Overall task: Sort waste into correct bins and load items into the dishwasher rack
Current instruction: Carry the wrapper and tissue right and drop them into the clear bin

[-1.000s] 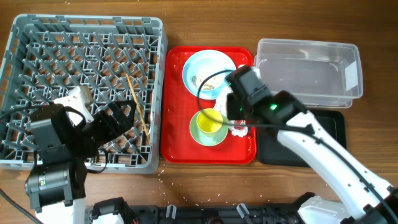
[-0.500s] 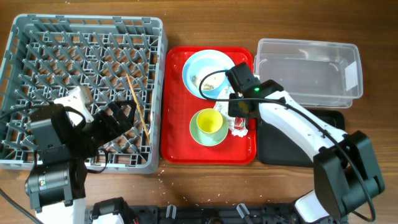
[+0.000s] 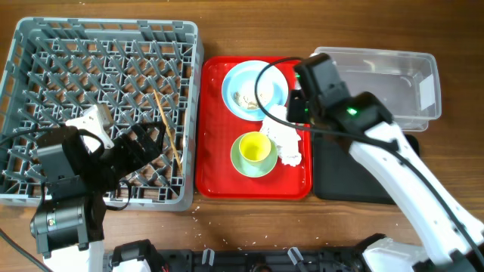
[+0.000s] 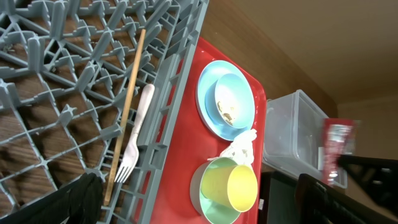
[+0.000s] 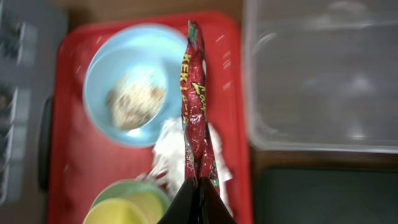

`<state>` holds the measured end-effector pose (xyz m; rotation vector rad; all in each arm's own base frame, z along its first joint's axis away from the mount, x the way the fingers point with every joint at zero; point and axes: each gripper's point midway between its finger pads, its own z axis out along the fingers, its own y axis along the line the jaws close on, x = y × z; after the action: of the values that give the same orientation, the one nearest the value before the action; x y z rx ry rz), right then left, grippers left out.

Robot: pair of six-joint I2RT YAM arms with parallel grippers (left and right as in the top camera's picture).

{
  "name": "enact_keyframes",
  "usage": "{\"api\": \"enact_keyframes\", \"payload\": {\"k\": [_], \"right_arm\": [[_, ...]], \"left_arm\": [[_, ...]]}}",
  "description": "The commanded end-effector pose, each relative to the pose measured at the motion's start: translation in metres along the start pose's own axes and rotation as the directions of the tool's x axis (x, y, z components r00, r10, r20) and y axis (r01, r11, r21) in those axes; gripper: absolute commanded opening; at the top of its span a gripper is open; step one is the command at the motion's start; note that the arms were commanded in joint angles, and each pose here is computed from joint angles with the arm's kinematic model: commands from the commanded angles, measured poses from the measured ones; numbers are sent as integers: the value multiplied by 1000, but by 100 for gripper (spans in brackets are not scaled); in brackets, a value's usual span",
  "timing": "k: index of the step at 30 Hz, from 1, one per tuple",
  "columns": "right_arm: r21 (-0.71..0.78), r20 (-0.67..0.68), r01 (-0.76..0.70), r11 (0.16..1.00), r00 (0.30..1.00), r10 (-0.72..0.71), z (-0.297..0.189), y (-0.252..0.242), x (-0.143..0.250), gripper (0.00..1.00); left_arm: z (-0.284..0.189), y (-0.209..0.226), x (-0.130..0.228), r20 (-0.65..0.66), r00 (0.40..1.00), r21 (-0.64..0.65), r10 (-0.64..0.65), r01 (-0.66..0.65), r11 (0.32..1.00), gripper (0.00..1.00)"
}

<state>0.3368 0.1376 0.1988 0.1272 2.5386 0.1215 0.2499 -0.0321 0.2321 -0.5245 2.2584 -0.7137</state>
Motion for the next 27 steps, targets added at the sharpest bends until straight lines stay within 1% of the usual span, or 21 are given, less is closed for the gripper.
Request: {"api": "enact_keyframes", "payload": {"k": [1, 4, 6, 7, 8, 11, 12, 13, 14, 15, 16, 19, 20, 21, 24, 27], "right_arm": [[241, 102, -82, 967, 993, 59, 9, -51, -17, 5], [327, 88, -194, 925, 981, 175, 45, -96, -19, 4], [336, 55, -267, 903, 963, 265, 71, -123, -19, 4], [308, 28, -303, 902, 950, 310, 81, -130, -19, 21], [271, -6, -320, 908, 942, 334, 92, -137, -19, 42], [127, -38, -326, 937, 942, 333, 93, -135, -31, 64], [66, -49, -317, 946, 946, 320, 89, -128, -36, 67], [-35, -65, -289, 957, 956, 287, 80, -113, -41, 69], [-149, -79, -227, 962, 973, 217, 69, -92, -43, 71], [-228, -75, -162, 960, 986, 149, 60, -74, -43, 72], [-258, -67, -121, 958, 992, 107, 52, -63, -42, 72], [-271, -81, -48, 961, 996, 27, 33, -33, -25, 69], [-239, -93, -4, 971, 996, -19, 37, -23, -15, 68], [-232, -97, 13, 973, 995, -36, 38, -19, -11, 68], [-239, -150, 101, 966, 979, -140, 49, 13, 16, 68], [-224, -235, 142, 964, 952, -195, 73, 28, 44, 68]], "left_arm": [[-1, 0, -1, 5, 1000, 3, 3, -3, 1000, 100], [-1, 0, -1, 5, 1000, 3, 3, -3, 1000, 100], [-1, 0, -1, 5, 1000, 3, 3, -3, 1000, 100], [-1, 0, -1, 5, 1000, 3, 3, -3, 1000, 100], [-1, 0, -1, 5, 1000, 3, 3, -3, 1000, 100], [-1, 0, -1, 5, 1000, 3, 3, -3, 1000, 100], [-1, 0, -1, 5, 1000, 3, 3, -3, 1000, 100], [-1, 0, -1, 5, 1000, 3, 3, -3, 1000, 100], [-1, 0, -1, 5, 1000, 3, 3, -3, 1000, 100], [-1, 0, -1, 5, 1000, 3, 3, -3, 1000, 100], [-1, 0, -1, 5, 1000, 3, 3, -3, 1000, 100], [-1, 0, -1, 5, 1000, 3, 3, -3, 1000, 100], [-1, 0, -1, 5, 1000, 3, 3, -3, 1000, 100], [-1, 0, -1, 5, 1000, 3, 3, -3, 1000, 100], [-1, 0, -1, 5, 1000, 3, 3, -3, 1000, 100], [-1, 0, -1, 5, 1000, 3, 3, -3, 1000, 100]]}}
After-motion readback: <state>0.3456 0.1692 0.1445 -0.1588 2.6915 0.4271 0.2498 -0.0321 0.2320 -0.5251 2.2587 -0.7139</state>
